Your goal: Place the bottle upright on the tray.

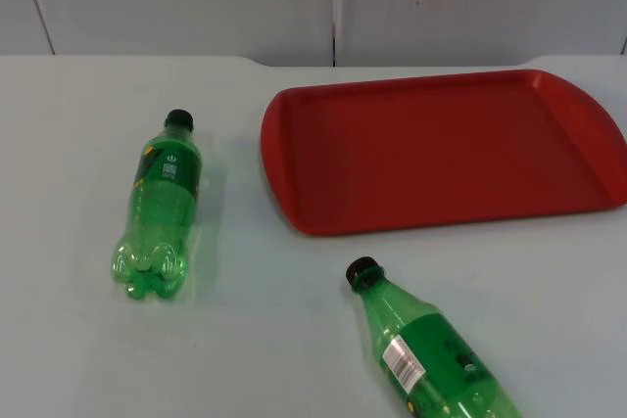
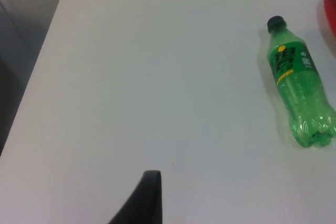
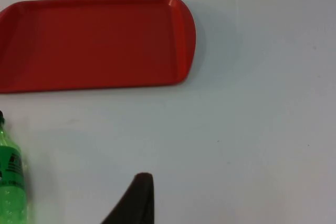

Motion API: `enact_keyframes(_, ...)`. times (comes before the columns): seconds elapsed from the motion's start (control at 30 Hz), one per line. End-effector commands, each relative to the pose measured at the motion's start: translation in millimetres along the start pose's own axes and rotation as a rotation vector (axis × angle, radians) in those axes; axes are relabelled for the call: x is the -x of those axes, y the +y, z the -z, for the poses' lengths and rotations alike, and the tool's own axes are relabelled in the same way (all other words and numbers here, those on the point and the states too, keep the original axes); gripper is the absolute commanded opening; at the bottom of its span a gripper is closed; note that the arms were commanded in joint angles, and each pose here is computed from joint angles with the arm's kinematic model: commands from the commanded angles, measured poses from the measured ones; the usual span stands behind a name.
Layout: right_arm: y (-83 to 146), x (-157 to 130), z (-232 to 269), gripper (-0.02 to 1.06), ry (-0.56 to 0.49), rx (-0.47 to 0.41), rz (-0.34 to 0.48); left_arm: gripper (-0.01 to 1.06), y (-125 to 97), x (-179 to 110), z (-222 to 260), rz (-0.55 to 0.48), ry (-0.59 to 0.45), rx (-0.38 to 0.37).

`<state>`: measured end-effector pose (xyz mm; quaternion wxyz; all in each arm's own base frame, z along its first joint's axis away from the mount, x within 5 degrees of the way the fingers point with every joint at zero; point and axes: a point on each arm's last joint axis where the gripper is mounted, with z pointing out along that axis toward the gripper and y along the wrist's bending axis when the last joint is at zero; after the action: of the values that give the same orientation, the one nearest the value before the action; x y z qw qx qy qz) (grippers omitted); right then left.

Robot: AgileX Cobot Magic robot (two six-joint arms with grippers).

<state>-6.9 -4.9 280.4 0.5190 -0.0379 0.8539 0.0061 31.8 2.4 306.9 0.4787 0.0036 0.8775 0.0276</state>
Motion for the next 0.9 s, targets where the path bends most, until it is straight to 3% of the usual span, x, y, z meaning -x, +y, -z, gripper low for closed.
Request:
enact_keyframes(0.0, 0.4, -0.1, 0.2, 1.05, -0.006, 0.001, -0.008, 1.05, -1.3, 7.2, -4.2, 0.022, -0.013, -0.017)
enact_keyframes(0.5, 0.4, -0.1, 0.2, 1.05, -0.006, 0.001, -0.006, 1.05, -1.2, 33.8, -50.6, 0.028, 0.066, -0.028)
enact_keyframes(0.87, 0.4, -0.1, 0.2, 1.05, -0.006, 0.001, -0.006, 1.05, 0.9, 74.7, -76.0, 0.02, 0.132, -0.03)
